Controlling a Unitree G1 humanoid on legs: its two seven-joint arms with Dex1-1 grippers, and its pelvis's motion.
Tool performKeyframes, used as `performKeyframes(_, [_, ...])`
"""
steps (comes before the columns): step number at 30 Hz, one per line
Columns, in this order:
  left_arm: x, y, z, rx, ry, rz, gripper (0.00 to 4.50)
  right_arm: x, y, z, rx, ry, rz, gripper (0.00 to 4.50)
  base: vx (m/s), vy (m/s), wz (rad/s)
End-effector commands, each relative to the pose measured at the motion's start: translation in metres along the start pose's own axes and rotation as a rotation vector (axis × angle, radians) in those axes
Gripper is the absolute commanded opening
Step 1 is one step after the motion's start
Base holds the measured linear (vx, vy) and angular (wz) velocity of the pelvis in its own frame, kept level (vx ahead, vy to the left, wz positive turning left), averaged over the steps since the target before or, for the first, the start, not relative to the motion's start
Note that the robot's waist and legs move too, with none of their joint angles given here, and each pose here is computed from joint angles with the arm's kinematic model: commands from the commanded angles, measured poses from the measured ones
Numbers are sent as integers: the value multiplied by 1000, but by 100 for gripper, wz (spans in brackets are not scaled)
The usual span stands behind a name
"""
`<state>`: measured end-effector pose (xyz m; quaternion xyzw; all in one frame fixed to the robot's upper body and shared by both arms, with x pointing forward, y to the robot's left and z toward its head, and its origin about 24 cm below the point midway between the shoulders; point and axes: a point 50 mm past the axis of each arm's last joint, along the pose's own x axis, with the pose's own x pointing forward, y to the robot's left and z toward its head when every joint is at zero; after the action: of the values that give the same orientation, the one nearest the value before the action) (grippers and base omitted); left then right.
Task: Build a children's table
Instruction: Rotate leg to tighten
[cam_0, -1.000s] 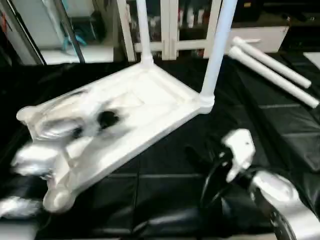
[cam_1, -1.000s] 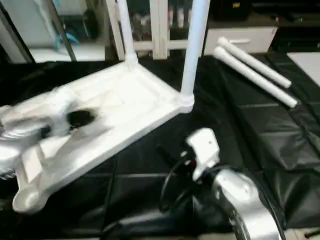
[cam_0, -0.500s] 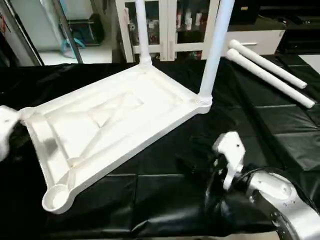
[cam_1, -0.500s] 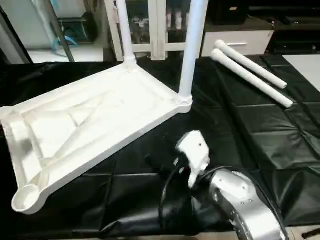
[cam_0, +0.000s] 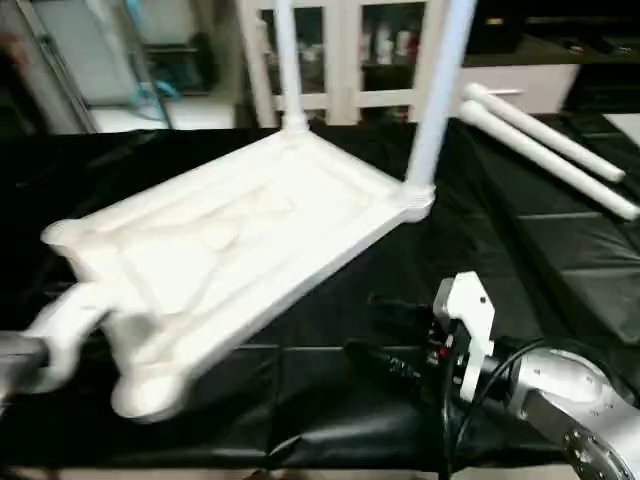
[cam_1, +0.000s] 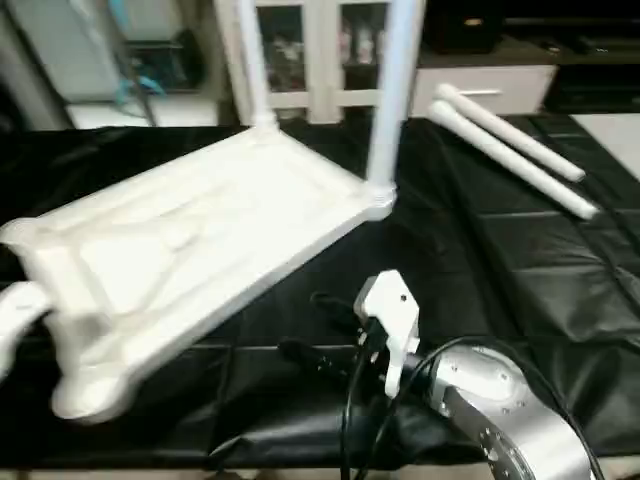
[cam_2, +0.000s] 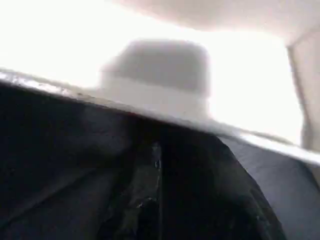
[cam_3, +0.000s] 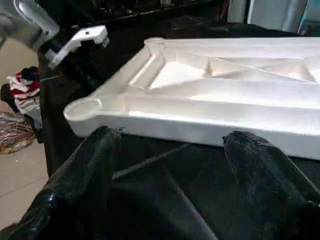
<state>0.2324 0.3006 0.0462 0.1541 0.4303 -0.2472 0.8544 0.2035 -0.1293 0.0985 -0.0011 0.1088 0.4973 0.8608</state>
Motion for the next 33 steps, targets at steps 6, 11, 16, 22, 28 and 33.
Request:
performKeyframes(6, [30, -31, 48, 31, -180, -103, 113, 2, -13, 4, -43, -2, -109, 364, 0, 0, 0])
performKeyframes(11, [62, -59, 71, 83, -218, -148, 113, 2, -16, 4, -44, -1, -137, 364, 0, 0, 0])
performKeyframes(16, [73, -80, 86, 101, -245, -208, 113, 1, -15, 3, -51, 7, -149, 364, 0, 0, 0])
performKeyframes(22, [69, -96, 86, 132, -255, -268, 113, -1, -14, 4, -50, 0, -170, 364, 0, 0, 0])
performKeyframes(28, [57, -111, 98, 69, -446, -314, 113, -1, -15, 4, -52, -14, -206, 364, -33, -35, 3])
performKeyframes(33, [22, -115, 102, 35, -643, -356, 113, -6, -16, 4, -25, -16, -256, 364, 57, -69, 2])
